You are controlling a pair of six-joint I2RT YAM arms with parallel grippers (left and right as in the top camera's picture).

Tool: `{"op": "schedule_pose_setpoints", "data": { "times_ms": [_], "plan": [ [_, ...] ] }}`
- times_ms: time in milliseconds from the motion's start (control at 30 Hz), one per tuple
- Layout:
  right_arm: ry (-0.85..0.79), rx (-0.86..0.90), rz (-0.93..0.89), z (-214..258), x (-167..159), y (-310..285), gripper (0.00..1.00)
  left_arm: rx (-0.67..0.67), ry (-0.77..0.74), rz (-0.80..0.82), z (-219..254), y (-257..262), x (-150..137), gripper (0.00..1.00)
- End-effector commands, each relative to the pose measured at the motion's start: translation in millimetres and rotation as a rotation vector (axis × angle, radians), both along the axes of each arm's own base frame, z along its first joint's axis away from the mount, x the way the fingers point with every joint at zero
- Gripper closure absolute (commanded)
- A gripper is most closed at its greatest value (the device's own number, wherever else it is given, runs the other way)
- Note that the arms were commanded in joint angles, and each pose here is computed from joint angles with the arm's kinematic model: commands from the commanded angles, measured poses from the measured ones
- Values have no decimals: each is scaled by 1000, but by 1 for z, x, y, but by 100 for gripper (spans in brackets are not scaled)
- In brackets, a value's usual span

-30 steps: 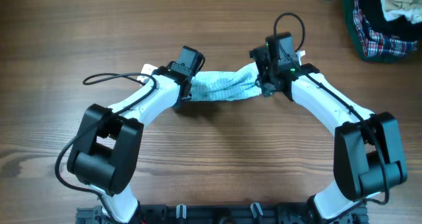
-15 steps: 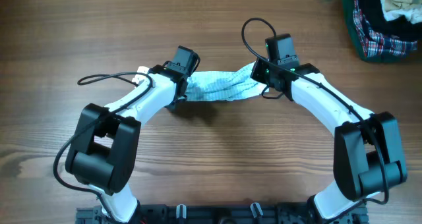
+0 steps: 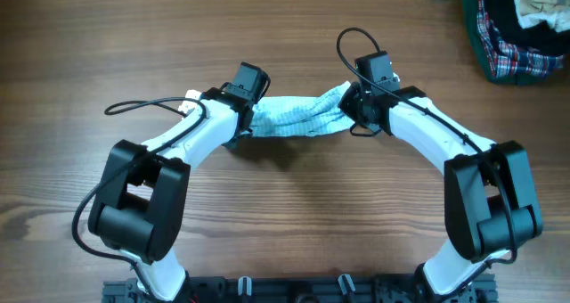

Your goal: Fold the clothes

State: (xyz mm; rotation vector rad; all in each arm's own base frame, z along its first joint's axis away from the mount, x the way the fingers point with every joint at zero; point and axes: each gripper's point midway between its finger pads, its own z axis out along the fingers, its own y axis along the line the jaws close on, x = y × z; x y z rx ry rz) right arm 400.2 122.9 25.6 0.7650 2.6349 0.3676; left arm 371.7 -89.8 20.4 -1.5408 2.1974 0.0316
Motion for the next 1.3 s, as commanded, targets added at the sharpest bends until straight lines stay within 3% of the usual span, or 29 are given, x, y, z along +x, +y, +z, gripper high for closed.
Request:
{"op": "schedule_pose_setpoints", "data": {
  "times_ms": [0, 200, 300, 700, 1100, 1133, 1167, 1200, 1267],
  "plan": [
    [13, -14, -21, -9, 3, -2, 78, 32, 13, 7, -5, 7, -3, 37],
    [43, -5, -13, -19, 0, 0, 79, 32, 14, 7, -5, 7, -3, 38],
    [43, -6, -13, -19, 0, 0, 95, 32, 14, 7, -5, 7, -3, 38],
    [9, -1, -7, 11, -5, -2, 96, 32, 14, 7, -5, 7, -3, 38],
    [202, -11, -50, 2, -50, -11, 96, 29, 16, 6, -5, 6, -3, 38],
    [200, -11, -49, 2, -49, -11, 90, 29, 16, 6, -5, 6, -3, 38],
    [195, -10, -47, 2, -48, -11, 48, 29, 16, 6, -5, 6, -3, 37],
    [191, -9, -45, 2, -47, -10, 21, 29, 16, 6, -5, 6, -3, 38],
    [190, -7, -40, 3, -47, -10, 18, 29, 16, 6, -5, 6, -3, 37]
  ]
}}
